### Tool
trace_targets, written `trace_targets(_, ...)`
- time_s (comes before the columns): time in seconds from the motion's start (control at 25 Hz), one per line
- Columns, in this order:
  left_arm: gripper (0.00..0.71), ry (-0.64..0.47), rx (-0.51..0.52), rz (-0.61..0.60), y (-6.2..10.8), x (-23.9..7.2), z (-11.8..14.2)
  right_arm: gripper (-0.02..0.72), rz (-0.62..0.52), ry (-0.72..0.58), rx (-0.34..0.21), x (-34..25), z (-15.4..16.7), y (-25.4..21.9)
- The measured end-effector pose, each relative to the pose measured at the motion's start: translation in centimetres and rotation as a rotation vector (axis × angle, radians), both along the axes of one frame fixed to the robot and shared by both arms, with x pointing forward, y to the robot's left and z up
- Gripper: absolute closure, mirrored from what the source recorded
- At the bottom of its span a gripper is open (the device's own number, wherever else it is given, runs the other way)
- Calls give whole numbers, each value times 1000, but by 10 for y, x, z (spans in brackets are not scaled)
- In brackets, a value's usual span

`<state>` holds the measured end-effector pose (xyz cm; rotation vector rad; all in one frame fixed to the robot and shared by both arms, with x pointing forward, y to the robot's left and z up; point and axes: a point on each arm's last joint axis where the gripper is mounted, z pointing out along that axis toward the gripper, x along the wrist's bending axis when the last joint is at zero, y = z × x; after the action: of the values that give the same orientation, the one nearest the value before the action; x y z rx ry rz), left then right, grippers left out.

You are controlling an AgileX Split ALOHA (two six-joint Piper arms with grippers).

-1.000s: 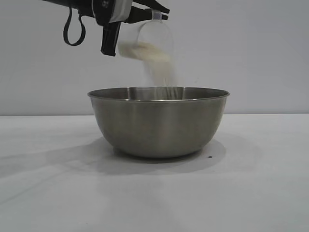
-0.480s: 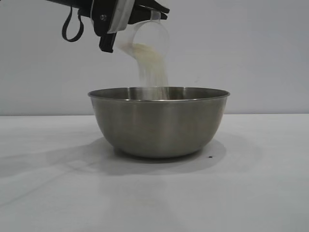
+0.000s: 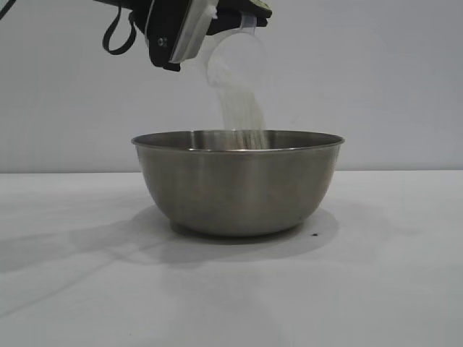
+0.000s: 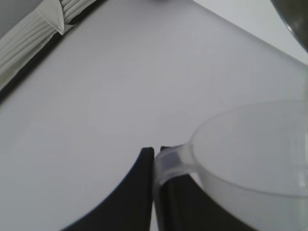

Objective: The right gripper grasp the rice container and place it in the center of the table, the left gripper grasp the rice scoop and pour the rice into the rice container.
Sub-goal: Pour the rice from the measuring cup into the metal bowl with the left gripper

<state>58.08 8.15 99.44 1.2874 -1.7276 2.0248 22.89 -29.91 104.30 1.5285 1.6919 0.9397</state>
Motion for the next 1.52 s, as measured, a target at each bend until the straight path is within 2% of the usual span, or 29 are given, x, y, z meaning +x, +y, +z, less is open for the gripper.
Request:
trace_targets(0.2, 710, -121, 82, -32, -2, -2, -1, 162, 0, 0, 0, 0, 0, 0)
trace_targets(0.4, 710, -187, 121, -47, -2, -3, -2, 162, 0, 0, 0, 0, 0, 0)
trace_targets(0.6, 710, -194, 128, -53, -2, -3, -2, 162, 0, 0, 0, 0, 0, 0)
trace_targets(0.76, 710, -135, 97, -49, -2, -3, -2, 162, 0, 0, 0, 0, 0, 0)
trace_targets(0.88, 710, -33, 43, -42, -2, -3, -2, 162, 0, 0, 0, 0, 0, 0)
trace_targets(1.04, 710, 208, -111, 3, -1, -1, 0, 162, 0, 0, 0, 0, 0, 0)
trace_targets(1.28, 710, 624, -483, 129, 6, 9, 7, 162, 0, 0, 0, 0, 0, 0)
trace_targets(1.52, 710, 1020, -888, 197, 14, 18, 12, 162, 0, 0, 0, 0, 0, 0)
